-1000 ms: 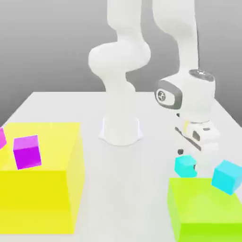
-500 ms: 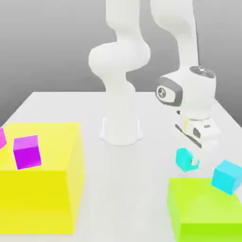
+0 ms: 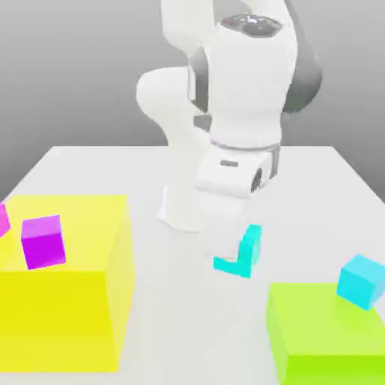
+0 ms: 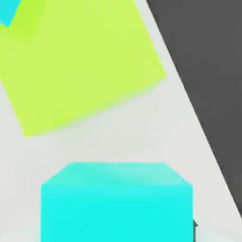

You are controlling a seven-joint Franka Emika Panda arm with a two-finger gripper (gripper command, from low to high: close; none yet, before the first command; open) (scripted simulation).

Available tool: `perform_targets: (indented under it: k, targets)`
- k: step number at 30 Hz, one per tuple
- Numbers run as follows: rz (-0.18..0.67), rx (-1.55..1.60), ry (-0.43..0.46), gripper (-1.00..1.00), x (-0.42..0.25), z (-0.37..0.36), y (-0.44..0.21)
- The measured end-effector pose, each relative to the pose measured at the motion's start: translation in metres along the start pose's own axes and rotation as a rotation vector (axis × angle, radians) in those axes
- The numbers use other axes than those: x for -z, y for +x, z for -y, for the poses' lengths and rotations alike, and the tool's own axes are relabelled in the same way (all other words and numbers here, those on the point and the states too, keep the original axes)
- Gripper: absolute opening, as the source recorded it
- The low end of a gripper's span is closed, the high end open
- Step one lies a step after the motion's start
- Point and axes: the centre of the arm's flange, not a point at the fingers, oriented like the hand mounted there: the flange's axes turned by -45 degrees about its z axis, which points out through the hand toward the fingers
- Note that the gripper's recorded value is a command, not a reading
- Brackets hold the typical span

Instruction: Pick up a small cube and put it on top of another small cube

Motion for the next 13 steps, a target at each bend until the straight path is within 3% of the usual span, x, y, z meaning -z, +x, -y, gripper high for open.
perform_targets:
  k: [6, 10, 11, 13]
  targets:
    - [0.004, -0.391, 0.006, -1.0, 0.072, -0.085, -0.122]
    - [0.006, -0.508, 0.008, -1.0, 0.041, -0.103, -0.164]
    - [0.006, -0.512, 0.008, 1.0, 0.034, -0.103, -0.166]
    - [0.006, -0.512, 0.008, 1.0, 0.034, -0.103, -0.166]
